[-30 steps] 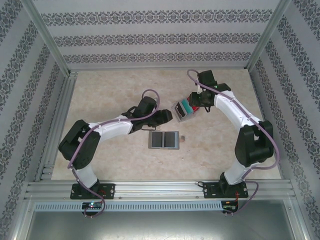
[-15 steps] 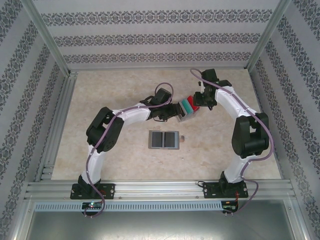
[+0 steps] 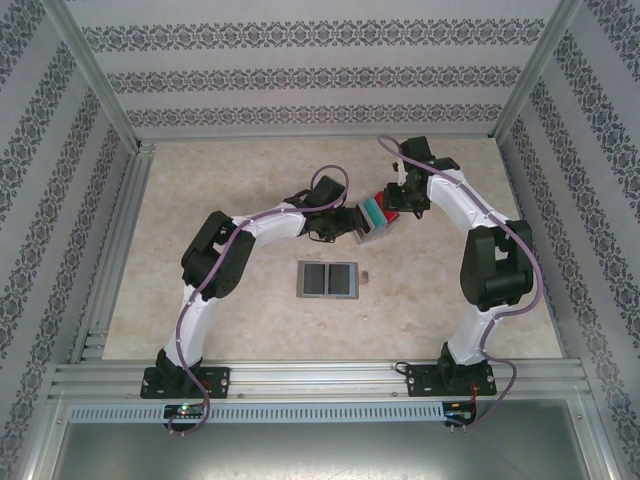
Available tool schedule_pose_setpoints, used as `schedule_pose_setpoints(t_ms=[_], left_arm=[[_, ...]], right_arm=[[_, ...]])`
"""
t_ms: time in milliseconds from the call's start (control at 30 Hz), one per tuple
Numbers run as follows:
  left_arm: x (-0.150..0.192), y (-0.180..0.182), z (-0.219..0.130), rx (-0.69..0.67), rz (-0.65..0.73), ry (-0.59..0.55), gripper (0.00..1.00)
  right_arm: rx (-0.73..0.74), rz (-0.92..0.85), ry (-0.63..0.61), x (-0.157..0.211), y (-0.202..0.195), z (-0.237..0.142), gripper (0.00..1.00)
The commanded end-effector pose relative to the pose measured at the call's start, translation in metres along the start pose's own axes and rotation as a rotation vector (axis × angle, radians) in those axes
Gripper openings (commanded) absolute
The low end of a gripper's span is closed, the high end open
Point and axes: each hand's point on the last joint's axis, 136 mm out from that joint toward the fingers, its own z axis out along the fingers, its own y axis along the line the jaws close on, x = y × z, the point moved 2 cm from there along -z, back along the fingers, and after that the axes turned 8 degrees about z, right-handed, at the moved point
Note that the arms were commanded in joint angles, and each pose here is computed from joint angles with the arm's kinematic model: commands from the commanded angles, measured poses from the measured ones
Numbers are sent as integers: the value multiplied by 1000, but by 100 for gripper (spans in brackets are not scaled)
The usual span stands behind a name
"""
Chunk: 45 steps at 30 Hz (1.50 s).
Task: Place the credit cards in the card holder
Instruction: Move the storage box to the center of the table.
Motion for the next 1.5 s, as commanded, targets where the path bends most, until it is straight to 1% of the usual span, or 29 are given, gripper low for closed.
schedule_pose_setpoints(t_ms=[0, 67, 133, 267, 400, 600, 733, 767, 833, 967, 1100, 1233, 1367, 1467], left_arm=[[1, 9, 12, -18, -27, 22, 55], [1, 15, 15, -45, -39, 30, 56], [-1, 10, 18, 3, -37, 26, 55], [-5, 1, 13, 38, -26, 6, 56], [-16, -12, 0, 94, -11, -58, 59], [-23, -14, -1, 85, -21, -86, 62], [-25, -16, -5, 107, -30, -110, 63], [-25, -13, -5, 88, -35, -112, 64], [-26, -15, -4, 94, -29, -110, 65], [-23, -4, 4, 26, -54, -80, 65], [-15, 3, 20, 10, -69, -27, 65], [-8, 9, 21, -38, -66, -7, 65], [0, 21, 21, -107, -64, 25, 63], [5, 28, 19, -146, -56, 39, 59]], right_arm=[[-15, -40, -18, -5, 8, -8, 47], [-4, -46, -18, -6, 8, -7, 48], [17, -47, -13, -6, 5, -5, 48], [46, -45, -11, -7, 0, -1, 48], [50, -40, -18, -8, -2, -2, 48], [27, -32, -16, -8, 1, -4, 48], [35, -31, -16, -6, -3, -4, 49], [36, -32, -17, -6, -3, -4, 49], [35, -29, -20, -5, -4, -5, 49], [31, -28, -20, -5, -5, -7, 49], [30, -29, -14, -3, -5, -6, 49], [35, -31, -10, -1, -6, -5, 48], [40, -34, -9, 0, -7, -5, 48], [39, -35, -7, -1, -7, -4, 49]])
